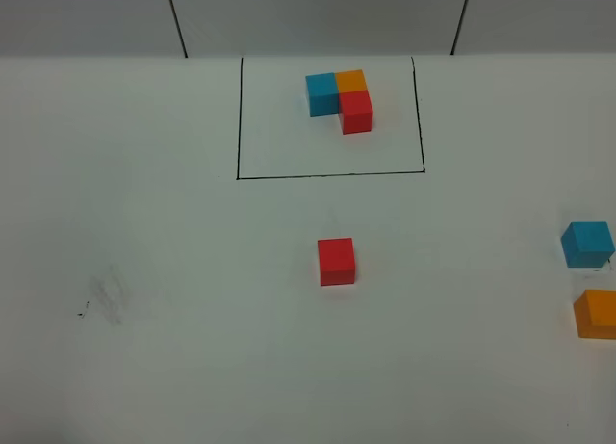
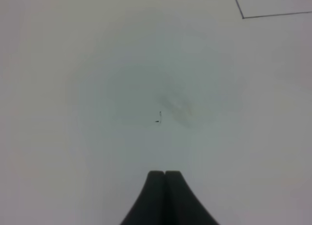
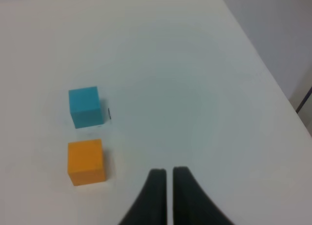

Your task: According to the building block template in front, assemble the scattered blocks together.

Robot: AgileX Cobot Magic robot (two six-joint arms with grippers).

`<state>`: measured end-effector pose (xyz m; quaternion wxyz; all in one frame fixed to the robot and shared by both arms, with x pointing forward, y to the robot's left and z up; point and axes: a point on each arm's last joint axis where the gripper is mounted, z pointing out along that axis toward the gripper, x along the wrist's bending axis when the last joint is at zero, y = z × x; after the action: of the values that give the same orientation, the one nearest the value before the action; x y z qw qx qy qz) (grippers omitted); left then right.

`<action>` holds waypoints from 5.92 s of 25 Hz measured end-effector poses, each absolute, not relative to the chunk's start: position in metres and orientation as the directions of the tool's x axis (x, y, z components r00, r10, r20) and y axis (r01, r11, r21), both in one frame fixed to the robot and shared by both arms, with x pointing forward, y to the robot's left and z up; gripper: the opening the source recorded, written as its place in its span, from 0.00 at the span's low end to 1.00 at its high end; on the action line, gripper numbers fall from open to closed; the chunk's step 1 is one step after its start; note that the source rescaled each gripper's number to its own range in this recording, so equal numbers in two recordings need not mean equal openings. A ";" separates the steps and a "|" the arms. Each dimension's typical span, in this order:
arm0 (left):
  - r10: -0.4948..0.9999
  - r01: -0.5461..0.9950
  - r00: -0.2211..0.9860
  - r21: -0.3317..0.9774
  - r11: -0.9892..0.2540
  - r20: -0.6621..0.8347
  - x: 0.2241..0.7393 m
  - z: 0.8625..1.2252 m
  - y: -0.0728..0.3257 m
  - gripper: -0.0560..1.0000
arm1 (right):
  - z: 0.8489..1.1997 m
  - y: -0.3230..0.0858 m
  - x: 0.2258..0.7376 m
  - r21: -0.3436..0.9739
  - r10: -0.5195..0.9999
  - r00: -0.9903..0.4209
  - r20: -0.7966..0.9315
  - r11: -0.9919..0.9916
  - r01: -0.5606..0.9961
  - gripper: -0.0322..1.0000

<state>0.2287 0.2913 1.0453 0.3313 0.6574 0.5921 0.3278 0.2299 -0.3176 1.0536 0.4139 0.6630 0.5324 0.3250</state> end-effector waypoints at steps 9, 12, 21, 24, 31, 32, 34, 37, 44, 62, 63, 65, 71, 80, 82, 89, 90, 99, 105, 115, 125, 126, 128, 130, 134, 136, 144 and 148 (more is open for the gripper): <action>0.991 0.543 0.130 0.833 -0.106 0.042 0.226 1.045 0.291 0.05 | 1.054 -0.318 0.230 0.895 0.975 0.222 -0.010 -0.090 0.437 0.03; 0.991 0.543 0.125 0.833 -0.104 0.042 0.226 1.045 0.291 0.05 | 1.054 -0.318 0.230 0.895 0.975 0.222 -0.010 -0.090 0.437 0.03; 0.991 0.543 0.125 0.833 -0.104 0.042 0.226 1.045 0.291 0.05 | 1.054 -0.318 0.230 0.895 0.975 0.222 -0.010 -0.090 0.437 0.03; 0.991 0.543 0.125 0.833 -0.104 0.042 0.226 1.045 0.291 0.05 | 1.054 -0.318 0.230 0.895 0.975 0.222 -0.010 -0.090 0.437 0.03; 0.991 0.543 0.125 0.833 -0.104 0.042 0.226 1.045 0.291 0.05 | 1.054 -0.318 0.230 0.895 0.975 0.222 -0.010 -0.090 0.437 0.03; 0.991 0.543 0.125 0.833 -0.104 0.042 0.226 1.045 0.291 0.05 | 1.054 -0.318 0.230 0.895 0.975 0.222 -0.010 -0.090 0.437 0.03; 0.991 0.543 0.125 0.833 -0.104 0.042 0.226 1.045 0.291 0.05 | 1.054 -0.318 0.230 0.895 0.975 0.222 -0.010 -0.090 0.437 0.03; 0.991 0.543 0.125 0.833 -0.104 0.042 0.226 1.045 0.291 0.05 | 1.054 -0.318 0.230 0.895 0.975 0.222 -0.010 -0.090 0.437 0.03; 0.991 0.543 0.125 0.833 -0.104 0.042 0.226 1.045 0.291 0.05 | 1.054 -0.318 0.230 0.895 0.975 0.222 -0.010 -0.090 0.437 0.03; 0.991 0.543 0.126 0.833 -0.106 0.044 0.226 1.045 0.291 0.05 | 1.054 -0.318 0.230 0.895 0.975 0.222 -0.010 -0.090 0.437 0.03; 0.991 0.543 0.126 0.833 -0.106 0.044 0.226 1.045 0.291 0.05 | 1.054 -0.318 0.230 0.895 0.975 0.222 -0.010 -0.090 0.437 0.03; 0.991 0.543 0.126 0.833 -0.106 0.044 0.226 1.045 0.291 0.05 | 1.054 -0.318 0.230 0.895 0.975 0.222 -0.010 -0.090 0.437 0.03; 0.991 0.543 0.126 0.833 -0.106 0.044 0.226 1.045 0.291 0.05 | 1.054 -0.317 0.230 0.895 0.976 0.216 -0.014 -0.084 0.439 0.13; 0.991 0.543 0.126 0.833 -0.106 0.044 0.226 1.045 0.291 0.05 | 1.053 -0.316 0.230 0.893 0.979 0.203 0.001 -0.092 0.441 0.32; 0.991 0.543 0.126 0.833 -0.106 0.044 0.226 1.045 0.291 0.05 | 1.053 -0.316 0.230 0.893 0.979 0.202 0.001 -0.092 0.441 0.32; 0.991 0.543 0.126 0.833 -0.106 0.044 0.226 1.045 0.291 0.05 | 1.053 -0.313 0.230 0.891 0.982 0.187 0.021 -0.104 0.442 0.34; 0.991 0.543 0.126 0.833 -0.106 0.044 0.226 1.045 0.291 0.05 | 1.053 -0.313 0.230 0.890 0.983 0.184 0.023 -0.104 0.443 0.37; 0.991 0.543 0.126 0.833 -0.106 0.044 0.226 1.045 0.291 0.05 | 1.053 -0.311 0.231 0.889 0.985 0.168 0.038 -0.110 0.445 0.94; 0.991 0.543 0.126 0.833 -0.106 0.044 0.226 1.045 0.291 0.05 | 1.053 -0.310 0.231 0.888 0.986 0.163 0.046 -0.115 0.445 1.00; 0.991 0.543 0.126 0.833 -0.106 0.043 0.226 1.045 0.291 0.05 | 1.053 -0.310 0.231 0.887 0.986 0.159 0.052 -0.119 0.446 0.68; 0.991 0.543 0.126 0.833 -0.106 0.043 0.226 1.045 0.291 0.05 | 1.053 -0.311 0.231 0.888 0.992 0.116 -0.057 -0.003 0.461 0.76; 0.991 0.543 0.126 0.833 -0.106 0.043 0.226 1.045 0.291 0.05 | 1.053 -0.311 0.231 0.887 0.992 0.112 -0.066 0.007 0.462 0.84; 0.991 0.543 0.126 0.833 -0.106 0.043 0.226 1.045 0.291 0.05 | 1.053 -0.311 0.231 0.887 0.992 0.110 -0.069 0.011 0.462 0.94; 0.991 0.543 0.126 0.833 -0.106 0.043 0.226 1.045 0.291 0.05 | 1.053 -0.311 0.231 0.887 0.992 0.113 -0.064 0.005 0.461 0.98; 0.991 0.543 0.126 0.833 -0.106 0.043 0.226 1.045 0.291 0.05 | 1.056 -0.311 0.229 0.894 0.991 0.124 -0.042 -0.018 0.448 1.00; 0.991 0.543 0.126 0.833 -0.106 0.043 0.226 1.045 0.291 0.05 | 1.062 -0.311 0.229 0.896 0.991 0.125 -0.039 -0.020 0.443 1.00; 0.991 0.543 0.126 0.833 -0.106 0.043 0.226 1.045 0.291 0.05 | 1.088 -0.311 0.256 0.833 0.991 0.118 -0.058 -0.018 0.554 0.97; 0.991 0.543 0.126 0.833 -0.106 0.043 0.226 1.045 0.291 0.05 | 1.091 -0.310 0.284 0.773 0.992 0.108 -0.071 -0.013 0.634 0.97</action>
<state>0.2258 0.2914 1.0451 0.3425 0.6677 0.5744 0.3271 0.2840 -0.3104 1.0908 0.3405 0.6617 0.6143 0.2624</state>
